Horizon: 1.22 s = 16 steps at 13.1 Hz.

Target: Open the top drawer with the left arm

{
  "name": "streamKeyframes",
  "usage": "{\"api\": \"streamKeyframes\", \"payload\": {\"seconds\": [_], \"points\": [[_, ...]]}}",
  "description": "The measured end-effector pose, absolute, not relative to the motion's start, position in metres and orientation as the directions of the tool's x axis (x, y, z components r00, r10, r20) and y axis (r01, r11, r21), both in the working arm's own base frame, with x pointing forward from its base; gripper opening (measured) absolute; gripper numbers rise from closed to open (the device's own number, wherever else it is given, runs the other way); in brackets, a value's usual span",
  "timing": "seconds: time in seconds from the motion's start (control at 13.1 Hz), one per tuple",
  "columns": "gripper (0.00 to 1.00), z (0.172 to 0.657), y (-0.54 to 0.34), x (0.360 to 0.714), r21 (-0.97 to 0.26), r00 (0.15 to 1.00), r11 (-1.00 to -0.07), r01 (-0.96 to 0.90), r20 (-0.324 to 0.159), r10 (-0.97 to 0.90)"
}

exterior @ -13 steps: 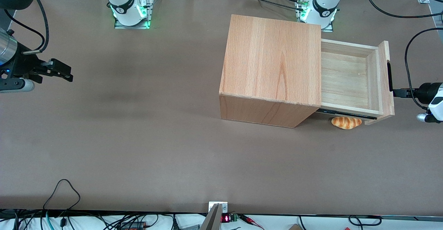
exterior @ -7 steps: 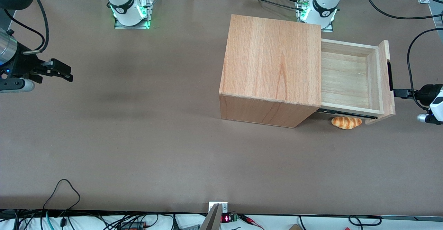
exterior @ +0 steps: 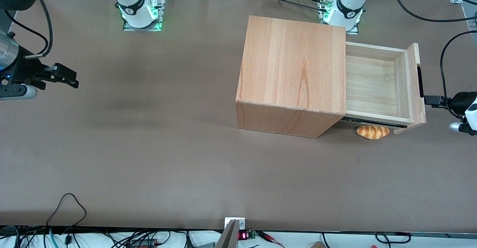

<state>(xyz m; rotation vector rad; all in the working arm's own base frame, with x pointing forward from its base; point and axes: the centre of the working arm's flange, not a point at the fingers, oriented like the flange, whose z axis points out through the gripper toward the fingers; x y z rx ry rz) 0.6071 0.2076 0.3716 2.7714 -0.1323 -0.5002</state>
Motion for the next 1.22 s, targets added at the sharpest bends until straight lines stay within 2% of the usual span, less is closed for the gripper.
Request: {"api": "streamKeyframes", "payload": {"seconds": [0.69, 0.99, 1.22], "points": [[1.0, 0.395, 0.223, 0.606, 0.345, 0.943, -0.939, -0.013, -0.309, -0.126], [1.0, 0.429, 0.234, 0.605, 0.346, 0.945, -0.938, -0.011, -0.304, -0.123], [1.0, 0.459, 0.231, 0.608, 0.328, 0.953, -0.944, -0.034, -0.273, -0.129]]}}
